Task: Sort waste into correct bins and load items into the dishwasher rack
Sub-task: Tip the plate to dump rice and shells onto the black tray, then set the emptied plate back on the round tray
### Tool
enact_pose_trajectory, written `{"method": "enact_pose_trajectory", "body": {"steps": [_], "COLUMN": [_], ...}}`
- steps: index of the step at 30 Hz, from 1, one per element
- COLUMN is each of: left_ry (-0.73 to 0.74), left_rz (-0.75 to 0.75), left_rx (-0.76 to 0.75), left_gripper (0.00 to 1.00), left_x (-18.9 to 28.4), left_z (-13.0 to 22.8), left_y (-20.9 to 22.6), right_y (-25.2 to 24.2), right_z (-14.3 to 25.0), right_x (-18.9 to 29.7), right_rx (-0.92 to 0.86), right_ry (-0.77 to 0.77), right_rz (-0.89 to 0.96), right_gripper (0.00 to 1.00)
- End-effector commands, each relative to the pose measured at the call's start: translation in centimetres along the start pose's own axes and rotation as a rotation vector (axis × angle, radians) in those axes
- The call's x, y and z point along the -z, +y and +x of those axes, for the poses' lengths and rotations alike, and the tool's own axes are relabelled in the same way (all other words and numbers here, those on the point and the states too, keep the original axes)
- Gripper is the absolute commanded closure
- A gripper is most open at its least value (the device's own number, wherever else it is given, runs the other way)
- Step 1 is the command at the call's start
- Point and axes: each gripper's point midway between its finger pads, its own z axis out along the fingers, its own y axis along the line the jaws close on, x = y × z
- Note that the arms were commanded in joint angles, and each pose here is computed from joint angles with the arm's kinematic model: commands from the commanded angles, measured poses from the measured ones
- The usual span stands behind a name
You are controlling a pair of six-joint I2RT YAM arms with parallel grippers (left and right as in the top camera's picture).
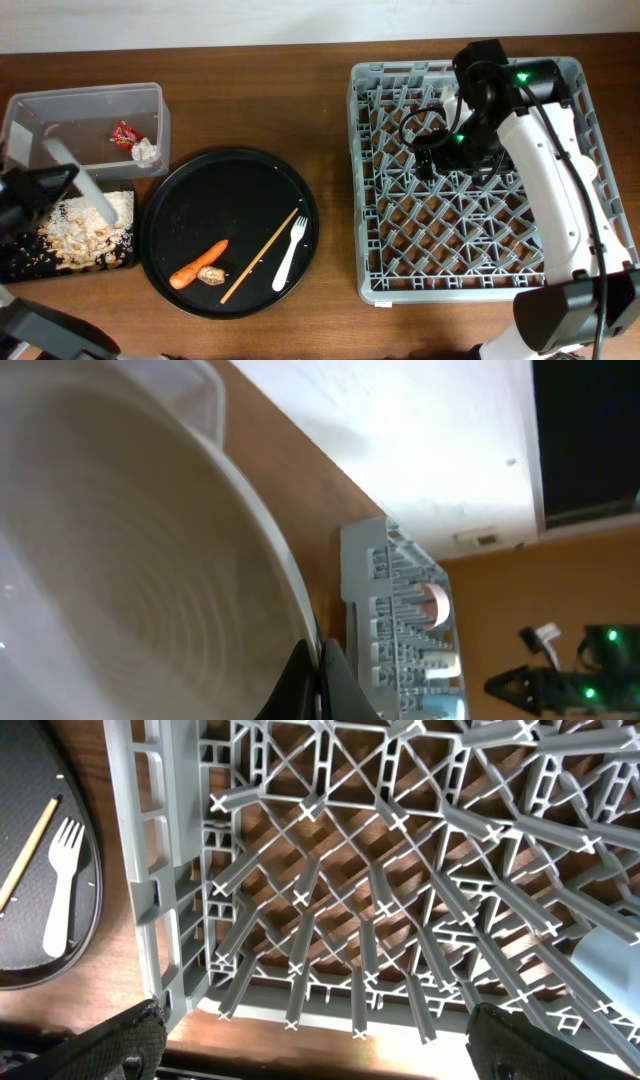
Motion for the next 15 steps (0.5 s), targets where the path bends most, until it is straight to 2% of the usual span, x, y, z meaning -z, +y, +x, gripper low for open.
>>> {"method": "enact_pose_trajectory", "body": {"steps": [1, 4, 5, 6, 8, 11, 12, 13, 14, 15], "left_ry": [-0.084, -0.120, -0.128, -0.158, -0.174, -0.190, -0.174, -0.149, -0.159, -0.188], "left_rz": [0.003, -0.008, 0.021, 0.099, 0.142, 0.198, 0.123, 0.105, 0.179, 0.216], "left_rx": [0.075, 0.097, 0.098, 0.034, 0.089, 0.080, 0.056, 0.200, 0.205, 0.097], "left_gripper": [1.00, 1.00, 1.00, 1.00, 1.00, 1.00, 1.00, 1.00, 1.00, 1.00], "left_x": [3.0, 4.3, 4.3, 4.4, 4.6, 4.7, 4.5, 4.3, 4.4, 4.6], "left_z": [-0.8, -1.0, -1.2, -1.7, -2.1, -2.2, -2.2, -1.8, -1.6, -2.0], "left_y": [0.5, 1.1, 0.6, -0.8, -1.1, -2.1, -0.6, 0.1, -1.2, -2.0], "right_y": [-0.3, -0.3, -0.3, -0.3, -0.3, -0.3, -0.3, -0.3, -0.3, -0.3], "right_z": [0.0, 0.0, 0.0, 0.0, 0.1, 0.2, 0.2, 0.2, 0.2, 0.2], "right_x": [-0.2, -0.2, -0.2, -0.2, -0.2, -0.2, -0.2, -0.2, -0.2, -0.2], "right_rx": [0.006, 0.006, 0.005, 0.005, 0.005, 0.005, 0.005, 0.005, 0.005, 0.005], "right_ry": [0.008, 0.007, 0.007, 0.008, 0.011, 0.013, 0.013, 0.013, 0.013, 0.013], "right_rz": [0.017, 0.017, 0.017, 0.017, 0.017, 0.017, 0.017, 0.017, 0.017, 0.017], "right_gripper": [0.01, 0.02, 0.01, 0.01, 0.01, 0.01, 0.01, 0.01, 0.01, 0.01]}}
